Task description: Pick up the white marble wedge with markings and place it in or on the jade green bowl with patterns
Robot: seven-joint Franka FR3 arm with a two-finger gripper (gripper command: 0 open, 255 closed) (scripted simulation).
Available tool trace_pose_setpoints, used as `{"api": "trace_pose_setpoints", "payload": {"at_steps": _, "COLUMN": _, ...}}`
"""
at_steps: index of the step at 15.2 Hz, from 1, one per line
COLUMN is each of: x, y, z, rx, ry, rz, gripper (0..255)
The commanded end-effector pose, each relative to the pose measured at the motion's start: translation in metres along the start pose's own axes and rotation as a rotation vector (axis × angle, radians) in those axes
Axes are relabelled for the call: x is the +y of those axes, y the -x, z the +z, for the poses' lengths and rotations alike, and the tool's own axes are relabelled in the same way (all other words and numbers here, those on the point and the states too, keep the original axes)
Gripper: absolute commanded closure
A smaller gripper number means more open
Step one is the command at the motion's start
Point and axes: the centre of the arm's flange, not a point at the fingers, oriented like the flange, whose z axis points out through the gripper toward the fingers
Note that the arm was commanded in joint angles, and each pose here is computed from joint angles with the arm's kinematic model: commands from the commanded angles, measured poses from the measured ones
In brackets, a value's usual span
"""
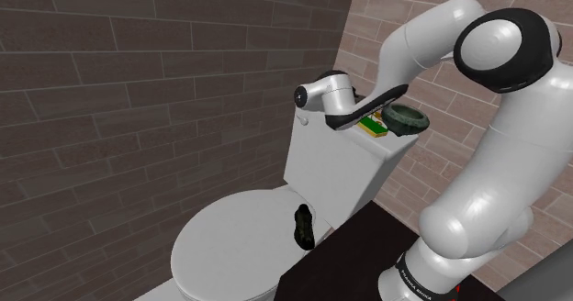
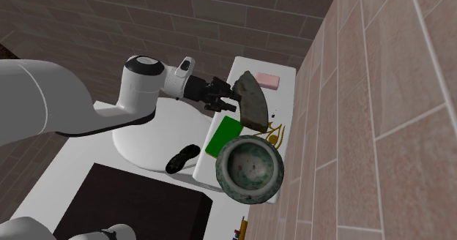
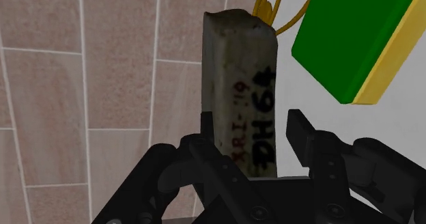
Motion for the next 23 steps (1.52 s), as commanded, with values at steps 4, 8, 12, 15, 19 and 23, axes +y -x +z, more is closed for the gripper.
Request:
{"api": "trace_pose_setpoints", "payload": {"at_steps": 4, "x": 0.027, "y": 0.005, "z": -0.006, "rx": -0.001, "ry": 0.001, "rz": 0.001, "gripper": 255}}
{"api": "trace_pose_setpoints", "payload": {"at_steps": 8, "x": 0.048, "y": 0.008, "z": -0.010, "rx": -0.001, "ry": 0.001, "rz": 0.001, "gripper": 255}}
{"api": "trace_pose_setpoints", "payload": {"at_steps": 12, "x": 0.068, "y": 0.011, "z": -0.015, "rx": -0.001, "ry": 0.001, "rz": 0.001, "gripper": 255}}
{"api": "trace_pose_setpoints", "payload": {"at_steps": 15, "x": 0.083, "y": 0.014, "z": -0.019, "rx": -0.001, "ry": 0.001, "rz": 0.001, "gripper": 255}}
{"api": "trace_pose_setpoints", "payload": {"at_steps": 19, "x": 0.104, "y": 0.017, "z": -0.023, "rx": -0.001, "ry": 0.001, "rz": 0.001, "gripper": 255}}
{"api": "trace_pose_setpoints", "payload": {"at_steps": 23, "x": 0.124, "y": 0.020, "z": -0.028, "rx": -0.001, "ry": 0.001, "rz": 0.001, "gripper": 255}}
